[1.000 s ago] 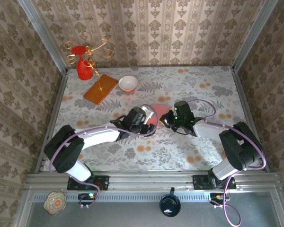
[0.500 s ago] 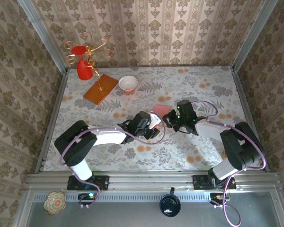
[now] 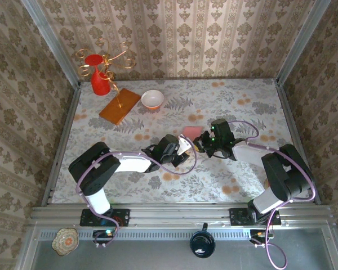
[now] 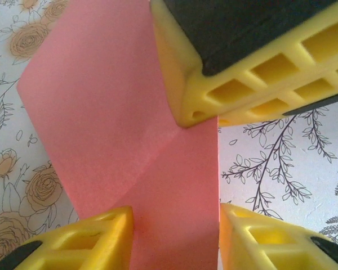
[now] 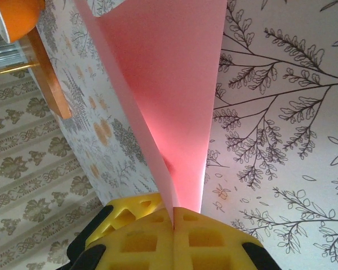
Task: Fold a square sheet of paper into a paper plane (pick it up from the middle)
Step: Fold the wing for the fifth time at the center of the table.
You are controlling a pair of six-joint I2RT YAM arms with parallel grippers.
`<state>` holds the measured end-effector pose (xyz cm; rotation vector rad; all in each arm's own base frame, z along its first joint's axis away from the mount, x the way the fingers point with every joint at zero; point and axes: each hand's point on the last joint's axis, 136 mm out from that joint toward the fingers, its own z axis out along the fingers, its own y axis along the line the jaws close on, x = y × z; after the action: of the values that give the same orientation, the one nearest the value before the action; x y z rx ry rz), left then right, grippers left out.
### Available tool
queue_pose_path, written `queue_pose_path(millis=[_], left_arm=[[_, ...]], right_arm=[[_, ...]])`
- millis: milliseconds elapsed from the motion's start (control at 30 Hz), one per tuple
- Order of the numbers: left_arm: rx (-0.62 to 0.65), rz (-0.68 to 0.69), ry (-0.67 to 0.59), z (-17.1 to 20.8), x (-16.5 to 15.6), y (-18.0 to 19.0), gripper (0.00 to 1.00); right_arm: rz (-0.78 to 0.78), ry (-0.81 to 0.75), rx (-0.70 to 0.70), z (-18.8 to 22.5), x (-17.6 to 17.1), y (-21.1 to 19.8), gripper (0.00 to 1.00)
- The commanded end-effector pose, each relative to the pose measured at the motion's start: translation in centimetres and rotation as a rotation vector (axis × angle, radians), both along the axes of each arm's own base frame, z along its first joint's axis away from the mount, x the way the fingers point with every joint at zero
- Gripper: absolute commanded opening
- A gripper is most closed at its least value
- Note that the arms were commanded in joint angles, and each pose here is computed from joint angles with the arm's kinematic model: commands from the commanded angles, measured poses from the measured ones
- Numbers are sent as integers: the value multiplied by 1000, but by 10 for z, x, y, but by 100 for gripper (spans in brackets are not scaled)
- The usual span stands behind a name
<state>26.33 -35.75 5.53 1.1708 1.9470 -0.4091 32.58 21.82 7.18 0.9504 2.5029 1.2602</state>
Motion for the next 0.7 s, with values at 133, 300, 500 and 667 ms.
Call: queue_pose_path(millis=[133, 300, 500, 667], left_arm=[[4, -20, 7, -10, -3, -1, 34], [-5, -23, 51, -18, -5, 1, 27], [-33, -28, 87, -19, -5, 0, 20], [-70, -28, 151, -19, -6, 0, 17]], right_arm=[[-2, 40, 9, -3, -1, -1, 8], [-7, 52, -6, -4, -3, -5, 21], [-19, 54, -38, -3, -4, -17, 43], [-36, 19, -99, 2, -3, -37, 58]])
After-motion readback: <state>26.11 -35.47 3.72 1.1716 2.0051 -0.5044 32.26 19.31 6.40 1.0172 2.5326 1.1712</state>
